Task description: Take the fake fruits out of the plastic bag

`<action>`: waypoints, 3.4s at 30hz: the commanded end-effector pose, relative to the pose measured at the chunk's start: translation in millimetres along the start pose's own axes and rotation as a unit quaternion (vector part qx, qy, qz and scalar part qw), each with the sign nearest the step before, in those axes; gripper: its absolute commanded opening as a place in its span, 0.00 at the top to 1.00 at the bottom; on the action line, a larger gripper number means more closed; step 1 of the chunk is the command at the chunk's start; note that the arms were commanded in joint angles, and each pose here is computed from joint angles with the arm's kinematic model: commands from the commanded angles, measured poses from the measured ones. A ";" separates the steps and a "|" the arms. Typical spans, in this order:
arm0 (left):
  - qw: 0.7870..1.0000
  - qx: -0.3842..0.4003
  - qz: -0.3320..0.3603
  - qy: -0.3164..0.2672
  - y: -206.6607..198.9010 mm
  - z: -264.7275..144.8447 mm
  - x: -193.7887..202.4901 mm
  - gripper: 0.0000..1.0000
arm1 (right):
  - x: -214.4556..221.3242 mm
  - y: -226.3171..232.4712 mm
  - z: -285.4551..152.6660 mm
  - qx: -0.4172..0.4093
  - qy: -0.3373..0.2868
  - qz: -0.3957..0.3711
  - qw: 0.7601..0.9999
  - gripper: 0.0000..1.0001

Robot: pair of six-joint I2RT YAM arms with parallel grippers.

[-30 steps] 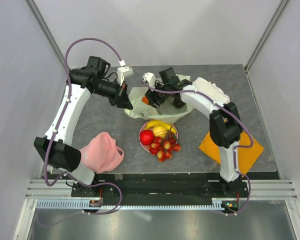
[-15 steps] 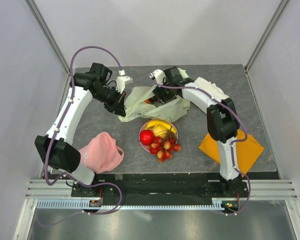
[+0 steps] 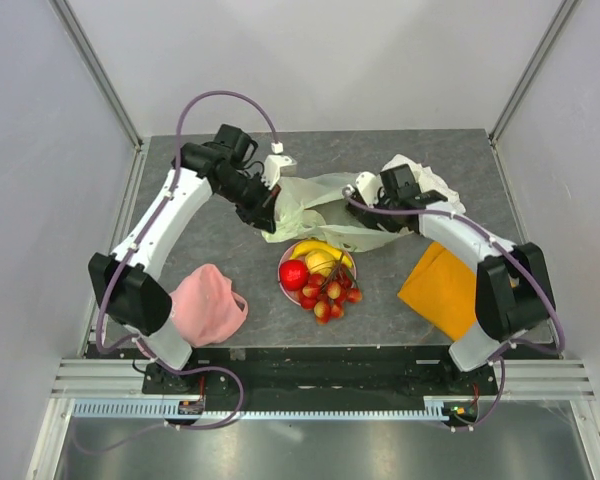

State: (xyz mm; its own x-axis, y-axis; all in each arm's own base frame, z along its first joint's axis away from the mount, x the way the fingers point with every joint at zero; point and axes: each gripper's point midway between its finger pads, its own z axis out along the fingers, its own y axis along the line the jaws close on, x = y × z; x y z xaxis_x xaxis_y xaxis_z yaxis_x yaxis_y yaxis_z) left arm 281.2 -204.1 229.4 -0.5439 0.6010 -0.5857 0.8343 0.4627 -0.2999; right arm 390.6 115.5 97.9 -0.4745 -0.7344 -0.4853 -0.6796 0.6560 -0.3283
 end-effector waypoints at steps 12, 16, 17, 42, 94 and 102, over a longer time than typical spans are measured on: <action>0.995 0.057 0.079 -0.024 -41.3 -2.8 -10.0 0.98 | -54.4 -6.2 9.1 0.011 -0.080 0.018 0.997 0.17; 0.994 0.050 0.100 0.008 -45.1 4.8 3.6 0.98 | -68.1 -19.5 29.9 0.025 -0.076 0.030 0.996 0.18; 0.993 0.052 0.102 0.015 -46.8 8.1 7.9 0.98 | -74.2 -24.0 32.4 0.031 -0.081 0.029 0.996 0.18; 0.994 0.046 0.089 0.034 -35.2 23.2 4.1 0.98 | -82.7 -42.3 122.8 0.019 -0.046 0.101 0.994 0.37; 0.995 -0.096 0.029 -0.030 38.7 22.0 -70.1 0.98 | -92.5 106.9 5.4 -0.426 -0.105 0.198 0.876 0.58; 0.994 -0.100 0.030 -0.023 40.3 23.4 -66.3 0.98 | -94.0 110.9 22.7 -0.433 -0.084 0.244 0.863 0.57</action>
State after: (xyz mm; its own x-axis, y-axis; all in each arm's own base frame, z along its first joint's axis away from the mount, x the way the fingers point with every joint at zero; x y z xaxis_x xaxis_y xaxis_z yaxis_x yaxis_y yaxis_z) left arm 354.1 -245.1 228.9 -0.4838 0.6157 -0.6220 0.8381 0.5307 -0.1265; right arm 355.4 247.5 65.6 -0.7889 -0.3797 -0.4832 -0.6145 0.4768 0.6286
